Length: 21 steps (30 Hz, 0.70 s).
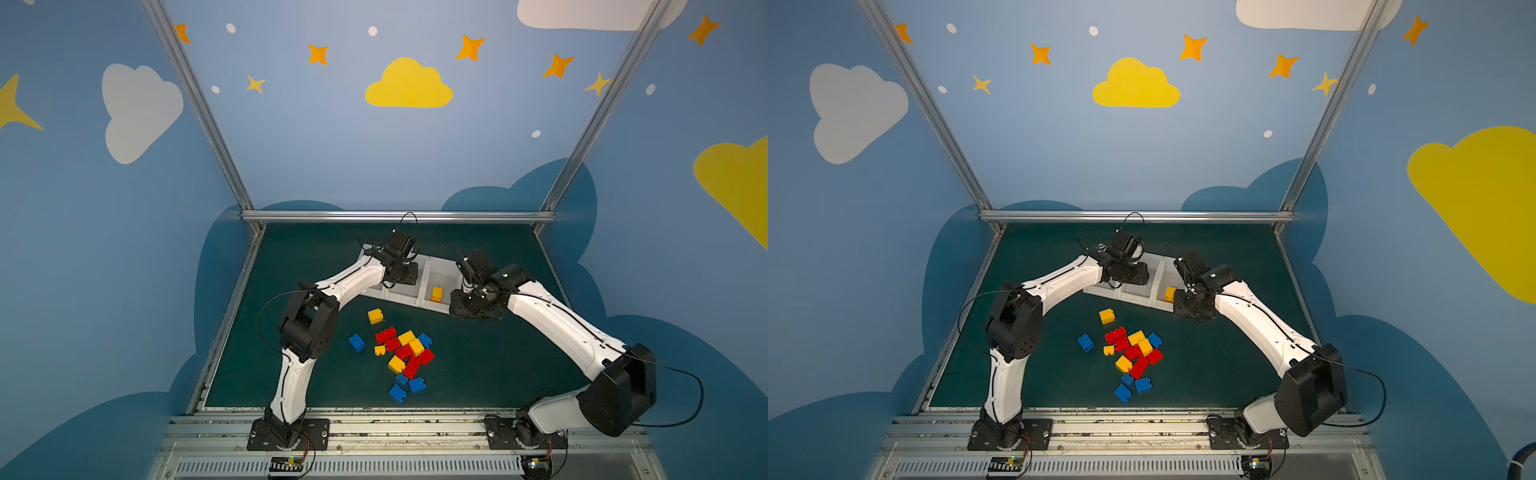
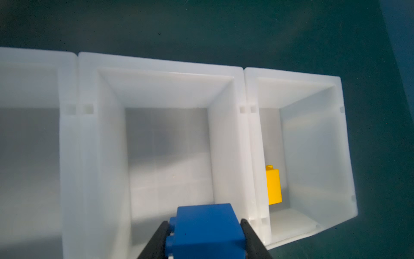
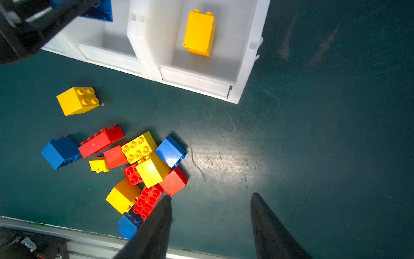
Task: Sort the legos into containers by color
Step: Place the lego in the container.
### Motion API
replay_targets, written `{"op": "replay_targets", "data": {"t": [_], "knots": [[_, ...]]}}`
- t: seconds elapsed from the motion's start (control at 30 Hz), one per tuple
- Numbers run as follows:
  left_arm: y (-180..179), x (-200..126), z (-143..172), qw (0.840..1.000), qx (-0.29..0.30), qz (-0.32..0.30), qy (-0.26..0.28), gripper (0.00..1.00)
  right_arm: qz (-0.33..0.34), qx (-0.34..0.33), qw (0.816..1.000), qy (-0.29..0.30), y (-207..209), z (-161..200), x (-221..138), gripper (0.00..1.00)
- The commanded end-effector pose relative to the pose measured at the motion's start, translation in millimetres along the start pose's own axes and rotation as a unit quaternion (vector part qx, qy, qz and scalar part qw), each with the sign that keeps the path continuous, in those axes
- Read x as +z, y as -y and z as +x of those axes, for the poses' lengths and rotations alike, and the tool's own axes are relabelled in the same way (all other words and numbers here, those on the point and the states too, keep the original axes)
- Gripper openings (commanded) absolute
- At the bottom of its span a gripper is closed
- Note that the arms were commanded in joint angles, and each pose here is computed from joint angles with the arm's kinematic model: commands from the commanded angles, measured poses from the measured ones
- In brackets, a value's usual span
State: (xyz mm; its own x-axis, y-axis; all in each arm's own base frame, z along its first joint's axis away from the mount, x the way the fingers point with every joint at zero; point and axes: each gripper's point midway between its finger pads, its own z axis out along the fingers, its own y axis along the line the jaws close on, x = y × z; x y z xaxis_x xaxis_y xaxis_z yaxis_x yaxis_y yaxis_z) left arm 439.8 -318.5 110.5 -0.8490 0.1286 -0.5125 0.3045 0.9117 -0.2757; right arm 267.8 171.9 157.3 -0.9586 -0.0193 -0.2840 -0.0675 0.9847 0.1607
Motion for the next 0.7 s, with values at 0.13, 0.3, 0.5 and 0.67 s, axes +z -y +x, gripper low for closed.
{"op": "replay_targets", "data": {"t": [0.13, 0.3, 0.5, 0.67], "knots": [[-0.8, -12.6, -3.0, 1.000, 0.000, -0.003, 0.004, 0.61, 0.007, 0.007, 1.000, -0.003, 7.1, 5.9, -4.4, 0.57], [-2.0, -22.6, -3.4, 1.000, 0.001, -0.007, 0.012, 0.67, 0.005, 0.008, 1.000, -0.004, 6.8, 6.3, -3.7, 0.58], [-14.9, -47.0, 10.5, 0.999, -0.006, -0.015, 0.028, 0.70, 0.004, -0.005, 1.000, -0.021, 5.6, 12.2, 5.9, 0.58], [-46.8, -75.0, 33.8, 0.997, -0.030, -0.051, 0.041, 0.73, 0.003, -0.029, 0.999, -0.042, -1.2, 17.9, 15.3, 0.58]]}}
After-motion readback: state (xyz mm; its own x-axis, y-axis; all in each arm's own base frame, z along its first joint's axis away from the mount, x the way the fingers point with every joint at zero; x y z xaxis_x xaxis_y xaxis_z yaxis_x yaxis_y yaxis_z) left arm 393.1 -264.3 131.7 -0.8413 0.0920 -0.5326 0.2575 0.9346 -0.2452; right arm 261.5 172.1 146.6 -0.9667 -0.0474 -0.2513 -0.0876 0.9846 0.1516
